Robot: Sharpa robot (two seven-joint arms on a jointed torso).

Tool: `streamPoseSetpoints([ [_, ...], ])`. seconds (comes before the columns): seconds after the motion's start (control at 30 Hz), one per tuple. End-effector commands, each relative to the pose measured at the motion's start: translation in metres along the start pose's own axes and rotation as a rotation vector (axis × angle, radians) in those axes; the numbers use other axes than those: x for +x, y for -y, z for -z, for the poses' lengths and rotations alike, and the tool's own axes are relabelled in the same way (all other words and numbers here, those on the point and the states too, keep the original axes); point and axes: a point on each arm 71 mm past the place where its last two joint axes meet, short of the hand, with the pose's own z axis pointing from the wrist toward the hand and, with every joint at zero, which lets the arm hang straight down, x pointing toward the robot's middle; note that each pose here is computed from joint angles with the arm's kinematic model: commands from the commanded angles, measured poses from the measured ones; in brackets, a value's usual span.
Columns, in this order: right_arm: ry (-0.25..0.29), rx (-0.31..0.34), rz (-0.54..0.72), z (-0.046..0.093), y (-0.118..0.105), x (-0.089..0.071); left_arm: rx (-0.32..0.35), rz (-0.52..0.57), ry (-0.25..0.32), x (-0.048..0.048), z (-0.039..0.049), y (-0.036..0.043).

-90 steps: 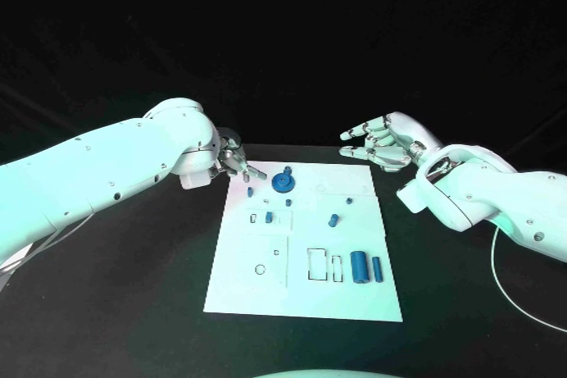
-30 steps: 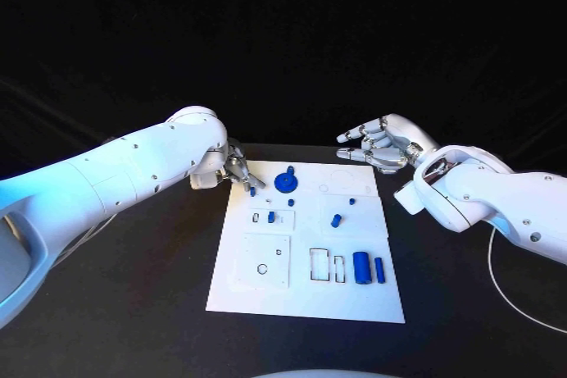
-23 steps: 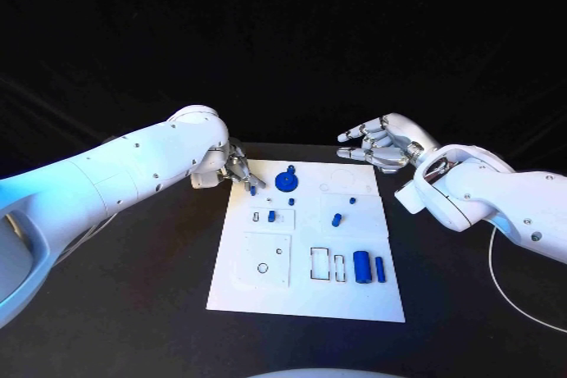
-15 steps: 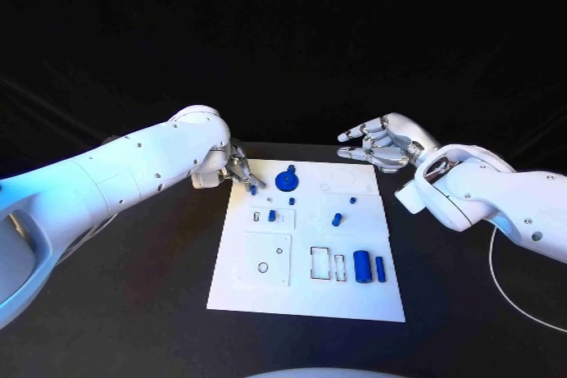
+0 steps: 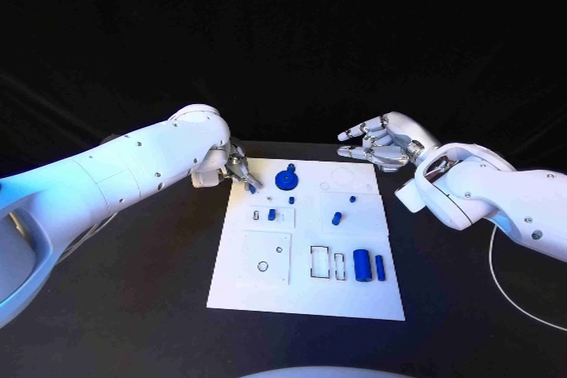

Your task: Assemble the parts on the task board

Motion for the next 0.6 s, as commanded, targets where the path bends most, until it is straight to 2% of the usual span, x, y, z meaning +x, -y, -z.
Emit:
streamPoseSetpoints([
  [0.03, -0.014, 0.002, -0.001, -0.0005, 0.0003, 0.0010, 0.007, 0.013, 0.012, 0.0001, -0.0011, 0.0008],
  [0.4, -0.029, 0.007, -0.002, -0.0009, 0.0011, 0.0026, 0.025, 0.026, 0.009, 0.0020, -0.0034, 0.0004],
  [0.6, -0.031, 0.010, -0.001, -0.0001, 0.0019, 0.0019, 0.039, 0.051, 0.006, 0.0027, -0.0031, -0.0034],
])
